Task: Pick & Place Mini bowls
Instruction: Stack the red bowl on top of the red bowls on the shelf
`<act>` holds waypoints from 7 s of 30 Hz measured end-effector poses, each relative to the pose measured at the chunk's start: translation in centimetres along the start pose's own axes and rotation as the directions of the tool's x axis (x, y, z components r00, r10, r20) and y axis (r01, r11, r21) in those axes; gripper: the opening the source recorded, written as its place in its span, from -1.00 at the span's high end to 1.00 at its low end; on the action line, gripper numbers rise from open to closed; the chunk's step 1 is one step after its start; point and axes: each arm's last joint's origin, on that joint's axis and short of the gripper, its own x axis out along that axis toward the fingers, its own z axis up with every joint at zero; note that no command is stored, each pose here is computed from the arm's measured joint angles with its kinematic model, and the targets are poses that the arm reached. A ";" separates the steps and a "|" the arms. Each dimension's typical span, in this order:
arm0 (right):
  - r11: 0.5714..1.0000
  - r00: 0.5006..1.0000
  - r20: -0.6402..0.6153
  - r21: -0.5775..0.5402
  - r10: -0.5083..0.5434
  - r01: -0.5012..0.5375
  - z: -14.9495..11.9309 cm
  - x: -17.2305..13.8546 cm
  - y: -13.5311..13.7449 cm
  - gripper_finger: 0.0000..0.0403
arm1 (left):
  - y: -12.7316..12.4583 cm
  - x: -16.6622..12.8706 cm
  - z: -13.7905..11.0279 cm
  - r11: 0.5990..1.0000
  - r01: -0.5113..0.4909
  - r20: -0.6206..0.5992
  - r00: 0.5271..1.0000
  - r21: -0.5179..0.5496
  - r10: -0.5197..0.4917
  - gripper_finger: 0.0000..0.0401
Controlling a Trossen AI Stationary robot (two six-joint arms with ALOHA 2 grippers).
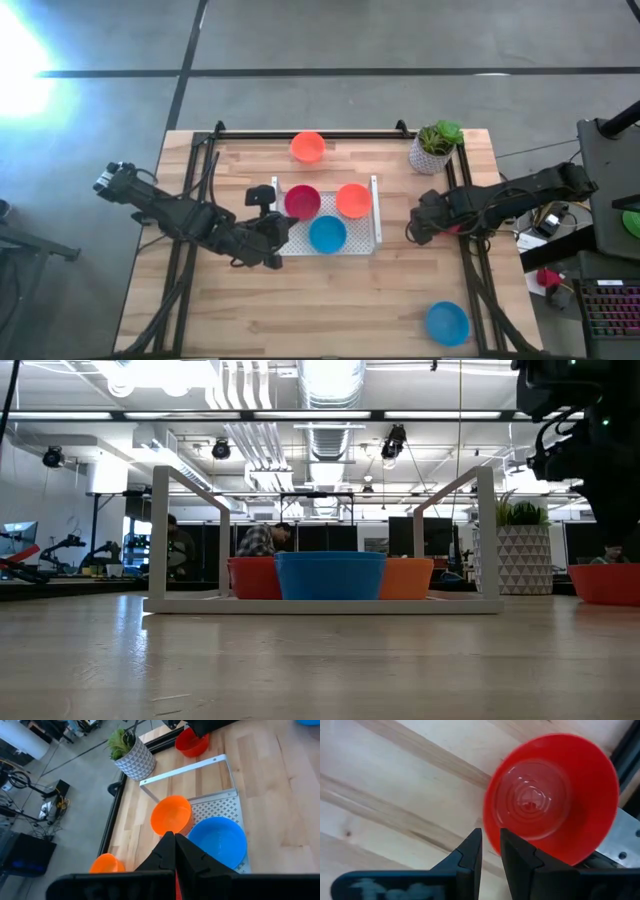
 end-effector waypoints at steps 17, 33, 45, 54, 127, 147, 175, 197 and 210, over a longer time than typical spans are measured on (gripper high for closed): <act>0.984 0.999 0.032 0.172 0.028 -0.034 0.3 0.2 0.5 0.67 | -0.1 -0.1 0.1 0.999 0.002 0.007 1.000 0.046 -0.002 1.00; 0.965 0.998 0.048 0.259 0.029 -0.041 0.0 2.0 0.4 0.67 | -0.1 -0.1 0.1 0.998 0.004 0.006 1.000 0.061 -0.004 1.00; 0.967 0.996 0.085 0.253 0.009 -0.030 0.1 2.3 0.4 0.67 | -0.1 -0.1 0.1 0.998 0.012 0.006 1.000 0.060 -0.013 1.00; 0.971 0.991 0.124 0.237 -0.041 0.011 0.2 2.9 0.7 0.67 | -0.1 -0.1 0.1 0.998 0.014 0.006 1.000 0.060 -0.014 1.00; 0.167 0.738 0.661 -0.749 0.132 0.641 5.1 -13.6 9.7 0.96 | 3.6 1.6 3.3 0.937 -0.201 0.196 0.945 -0.286 0.263 0.38; -0.005 0.629 0.765 -0.635 0.138 0.773 5.6 -14.2 10.5 0.96 | 4.9 7.6 5.1 0.876 -0.243 0.281 0.882 -0.417 0.378 0.37; -0.010 0.626 0.767 -0.631 0.144 0.776 5.7 -14.2 10.6 0.96 | 6.6 14.4 6.4 0.801 -0.341 0.231 0.836 -0.492 0.497 0.37; -0.042 0.629 0.764 -0.630 0.142 0.775 5.7 -14.1 10.6 0.96 | 8.0 15.4 5.5 0.800 -0.318 0.202 0.859 -0.510 0.470 0.37; -0.033 0.627 0.765 -0.629 0.148 0.776 5.7 -14.2 10.7 0.95 | 8.5 15.8 5.0 0.799 -0.341 0.168 0.865 -0.495 0.473 0.95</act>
